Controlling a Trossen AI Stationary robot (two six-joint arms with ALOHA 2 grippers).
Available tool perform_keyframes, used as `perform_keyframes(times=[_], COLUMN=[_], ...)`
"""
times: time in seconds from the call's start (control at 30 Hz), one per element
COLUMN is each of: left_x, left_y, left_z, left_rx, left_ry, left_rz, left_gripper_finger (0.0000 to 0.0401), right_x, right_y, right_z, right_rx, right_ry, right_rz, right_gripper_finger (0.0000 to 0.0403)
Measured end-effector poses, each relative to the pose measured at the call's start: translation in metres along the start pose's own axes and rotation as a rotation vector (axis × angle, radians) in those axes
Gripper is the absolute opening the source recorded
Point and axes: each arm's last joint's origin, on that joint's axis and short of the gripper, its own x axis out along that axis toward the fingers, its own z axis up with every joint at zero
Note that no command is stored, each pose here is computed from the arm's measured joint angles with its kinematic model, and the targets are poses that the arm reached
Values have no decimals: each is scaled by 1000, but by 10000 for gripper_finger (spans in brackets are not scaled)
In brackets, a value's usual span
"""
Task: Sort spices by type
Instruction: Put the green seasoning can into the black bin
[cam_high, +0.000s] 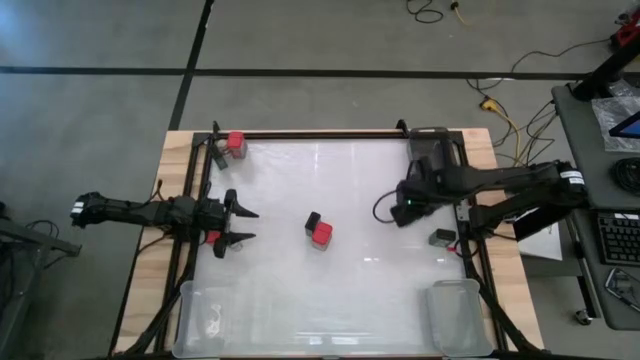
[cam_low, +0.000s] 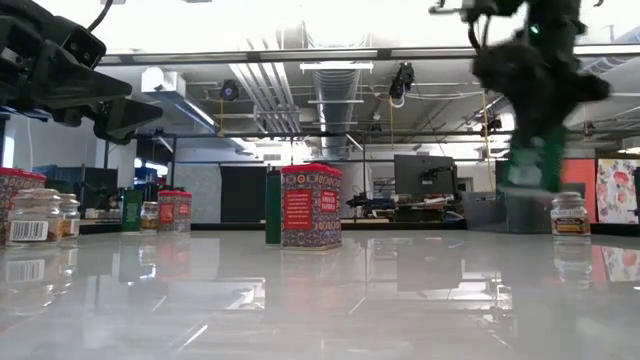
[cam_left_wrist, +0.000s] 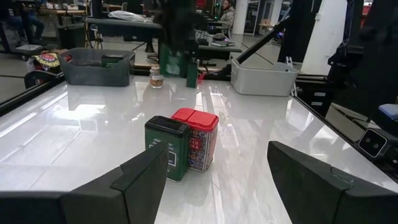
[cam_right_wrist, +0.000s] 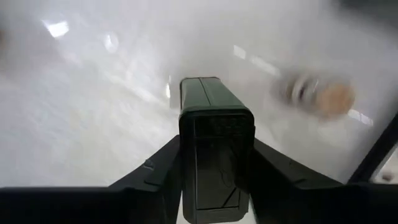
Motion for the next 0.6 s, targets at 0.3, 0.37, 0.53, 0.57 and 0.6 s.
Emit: perform_keyframes(times=[0.3, 0.37, 0.53, 0.57, 0.6], left_x=[0, 0, 0, 0, 0], left_y=[0, 0, 0, 0, 0], left_z=[0, 0, 0, 0, 0], left_rx=[0, 0, 0, 0, 0], left_ry=[0, 0, 0, 0, 0], left_rz=[0, 0, 0, 0, 0], left_gripper_finger=[259, 259, 259, 259, 259], right_x=[-48, -48, -36, -33, -30], right_y=[-30, -45, -78, -83, -88], right_z=[56, 66, 81, 82, 83], right_rx=[100, 148, 255, 276, 294], right_ry=[-312, -301, -245, -234, -223], right_rz=[-206, -261, -367, -382, -397], right_gripper_finger=[121, 123, 142, 143, 142])
